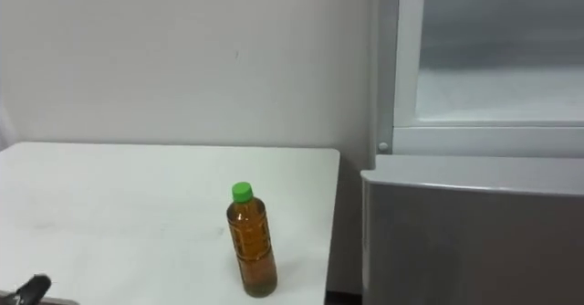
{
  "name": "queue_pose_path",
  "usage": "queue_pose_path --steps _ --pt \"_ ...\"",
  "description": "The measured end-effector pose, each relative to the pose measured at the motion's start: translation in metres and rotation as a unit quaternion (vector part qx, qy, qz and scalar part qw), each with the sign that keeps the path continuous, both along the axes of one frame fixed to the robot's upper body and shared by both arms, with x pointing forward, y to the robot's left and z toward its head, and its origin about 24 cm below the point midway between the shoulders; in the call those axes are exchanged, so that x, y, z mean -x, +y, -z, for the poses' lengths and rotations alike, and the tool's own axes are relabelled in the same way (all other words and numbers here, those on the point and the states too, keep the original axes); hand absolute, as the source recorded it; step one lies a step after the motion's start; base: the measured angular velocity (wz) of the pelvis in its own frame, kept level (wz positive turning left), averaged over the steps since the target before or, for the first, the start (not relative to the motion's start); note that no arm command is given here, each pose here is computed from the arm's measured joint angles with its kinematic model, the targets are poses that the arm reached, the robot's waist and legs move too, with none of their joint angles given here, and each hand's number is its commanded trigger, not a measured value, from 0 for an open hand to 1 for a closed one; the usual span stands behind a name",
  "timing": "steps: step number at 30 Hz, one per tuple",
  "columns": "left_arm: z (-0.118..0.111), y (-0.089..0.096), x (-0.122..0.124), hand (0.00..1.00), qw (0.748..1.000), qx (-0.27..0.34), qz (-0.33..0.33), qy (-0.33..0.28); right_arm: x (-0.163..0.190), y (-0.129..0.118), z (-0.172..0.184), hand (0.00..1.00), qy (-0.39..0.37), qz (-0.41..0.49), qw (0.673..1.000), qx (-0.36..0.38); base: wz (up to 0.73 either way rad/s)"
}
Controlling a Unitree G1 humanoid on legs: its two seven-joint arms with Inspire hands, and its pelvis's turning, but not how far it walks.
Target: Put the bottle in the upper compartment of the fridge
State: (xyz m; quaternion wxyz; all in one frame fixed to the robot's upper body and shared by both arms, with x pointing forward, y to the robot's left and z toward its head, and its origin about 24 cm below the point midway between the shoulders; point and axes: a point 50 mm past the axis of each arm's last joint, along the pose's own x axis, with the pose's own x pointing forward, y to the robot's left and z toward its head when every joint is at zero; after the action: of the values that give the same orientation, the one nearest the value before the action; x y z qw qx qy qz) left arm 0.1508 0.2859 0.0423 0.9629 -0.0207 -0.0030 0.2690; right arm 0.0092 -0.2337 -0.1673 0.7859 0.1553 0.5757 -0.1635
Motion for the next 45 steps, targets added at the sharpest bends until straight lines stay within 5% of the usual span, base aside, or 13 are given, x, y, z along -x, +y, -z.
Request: queue_pose_path --steps 7,11,16,29,45 --pt "0.091 0.01 0.044 0.0 0.975 0.086 -0.074 0.19 0.006 -0.004 -0.001 0.0 0.005 0.02 1.0 0.001 0.0" --pt "0.139 -0.007 0.075 0.0 0.939 0.131 -0.08 0.307 0.009 -0.004 -0.001 0.0 0.007 0.025 1.0 0.003 -0.01" --pt "0.174 -0.026 0.114 0.0 0.893 0.165 -0.076 0.411 0.016 -0.006 -0.001 0.0 0.014 0.032 0.999 0.004 -0.05" --pt "0.2 -0.047 0.17 0.0 0.814 0.166 -0.031 0.555 0.009 -0.007 -0.001 0.0 0.006 0.03 1.0 0.003 -0.04" --pt "0.206 -0.048 0.145 0.0 0.784 0.084 0.087 0.609 0.0 -0.003 0.0 0.0 0.01 0.017 1.0 -0.002 -0.08"
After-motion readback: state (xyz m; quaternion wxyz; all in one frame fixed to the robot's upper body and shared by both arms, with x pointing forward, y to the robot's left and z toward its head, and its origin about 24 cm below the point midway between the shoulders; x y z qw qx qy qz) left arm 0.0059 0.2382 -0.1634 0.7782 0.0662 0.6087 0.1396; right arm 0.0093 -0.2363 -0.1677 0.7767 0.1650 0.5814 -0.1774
